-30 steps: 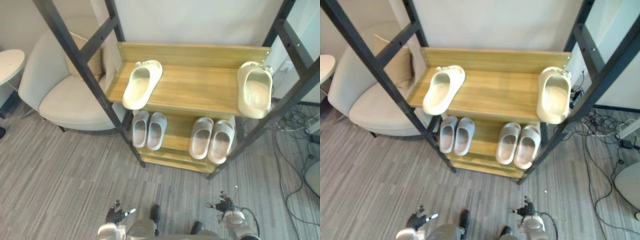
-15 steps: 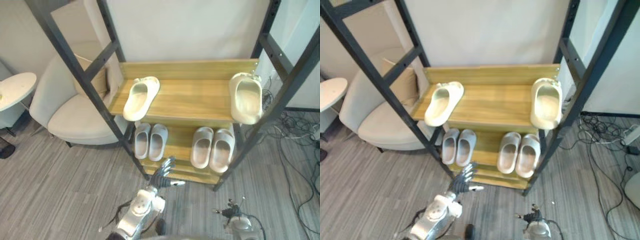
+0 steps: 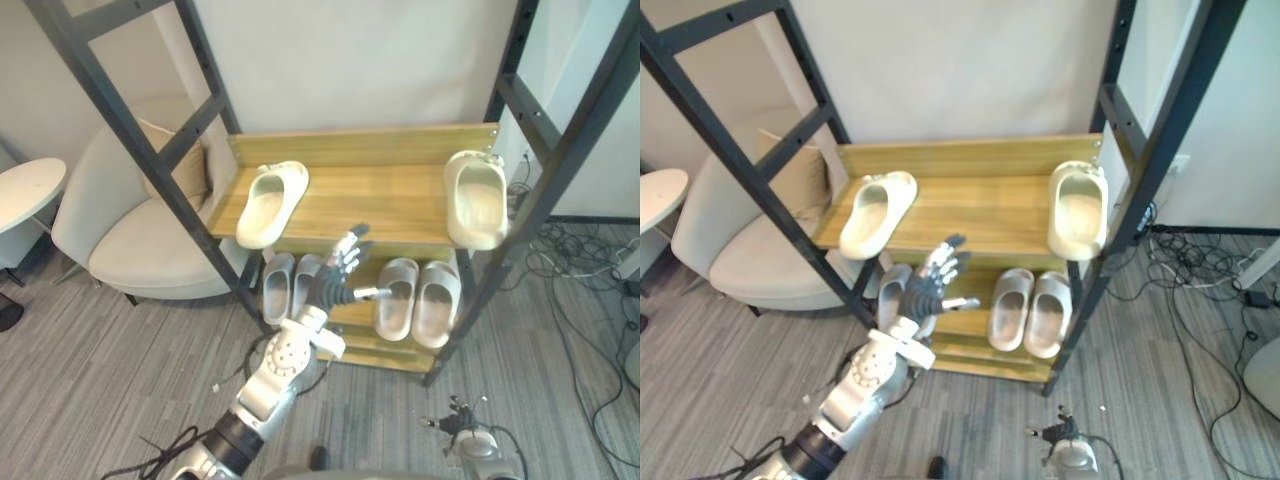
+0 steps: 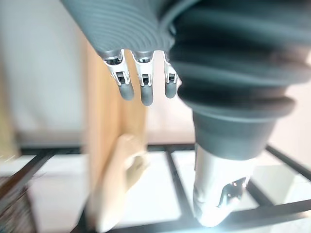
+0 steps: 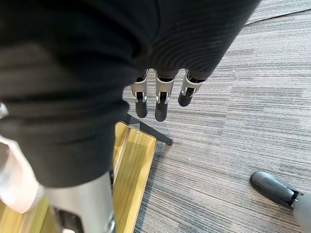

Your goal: Organize the slippers on the shoe rack

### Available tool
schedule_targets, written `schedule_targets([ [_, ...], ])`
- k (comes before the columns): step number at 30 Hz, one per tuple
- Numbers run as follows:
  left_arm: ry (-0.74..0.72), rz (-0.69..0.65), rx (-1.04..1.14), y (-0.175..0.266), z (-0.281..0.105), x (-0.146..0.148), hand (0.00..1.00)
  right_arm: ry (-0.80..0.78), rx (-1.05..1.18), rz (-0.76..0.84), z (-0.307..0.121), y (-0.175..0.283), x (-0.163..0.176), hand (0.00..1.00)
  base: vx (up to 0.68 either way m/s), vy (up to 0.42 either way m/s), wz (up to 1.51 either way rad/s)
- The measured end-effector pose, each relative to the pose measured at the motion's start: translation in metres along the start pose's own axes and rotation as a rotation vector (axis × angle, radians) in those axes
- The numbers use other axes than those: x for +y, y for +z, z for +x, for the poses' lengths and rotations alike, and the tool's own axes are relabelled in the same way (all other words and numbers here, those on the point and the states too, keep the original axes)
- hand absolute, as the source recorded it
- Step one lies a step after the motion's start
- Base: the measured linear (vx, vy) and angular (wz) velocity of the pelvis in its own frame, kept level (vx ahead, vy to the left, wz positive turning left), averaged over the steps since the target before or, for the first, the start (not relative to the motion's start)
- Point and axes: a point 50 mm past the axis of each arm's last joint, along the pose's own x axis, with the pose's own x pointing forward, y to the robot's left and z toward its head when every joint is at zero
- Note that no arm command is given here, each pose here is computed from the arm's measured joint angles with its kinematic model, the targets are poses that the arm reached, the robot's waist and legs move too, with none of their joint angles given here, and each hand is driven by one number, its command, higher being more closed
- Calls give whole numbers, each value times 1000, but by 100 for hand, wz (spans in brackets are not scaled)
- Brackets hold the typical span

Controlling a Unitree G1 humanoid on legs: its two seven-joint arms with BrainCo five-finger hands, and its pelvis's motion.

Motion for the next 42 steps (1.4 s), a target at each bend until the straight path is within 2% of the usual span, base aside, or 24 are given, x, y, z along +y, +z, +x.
schedule_targets([
  [3, 55, 26, -32, 8, 5, 14, 0, 2, 4, -1, 0, 0, 0, 0, 0, 0, 0],
  [9, 198, 148, -101, 31, 17, 59, 0, 7, 3, -1, 0, 1, 0, 0, 1, 0, 1],
  [18, 393, 420, -77, 56, 18, 141, 0, 18, 9, 11, 0, 1, -1, 0, 19, 3, -4],
  [24, 423, 528, -73, 72, 23, 164, 0, 36, 7, 15, 0, 1, 1, 0, 17, 9, -4],
  [42, 470, 660, 69, 75, 18, 203, 0, 34, 34, 52, -3, -8, 3, 0, -3, 2, -10],
])
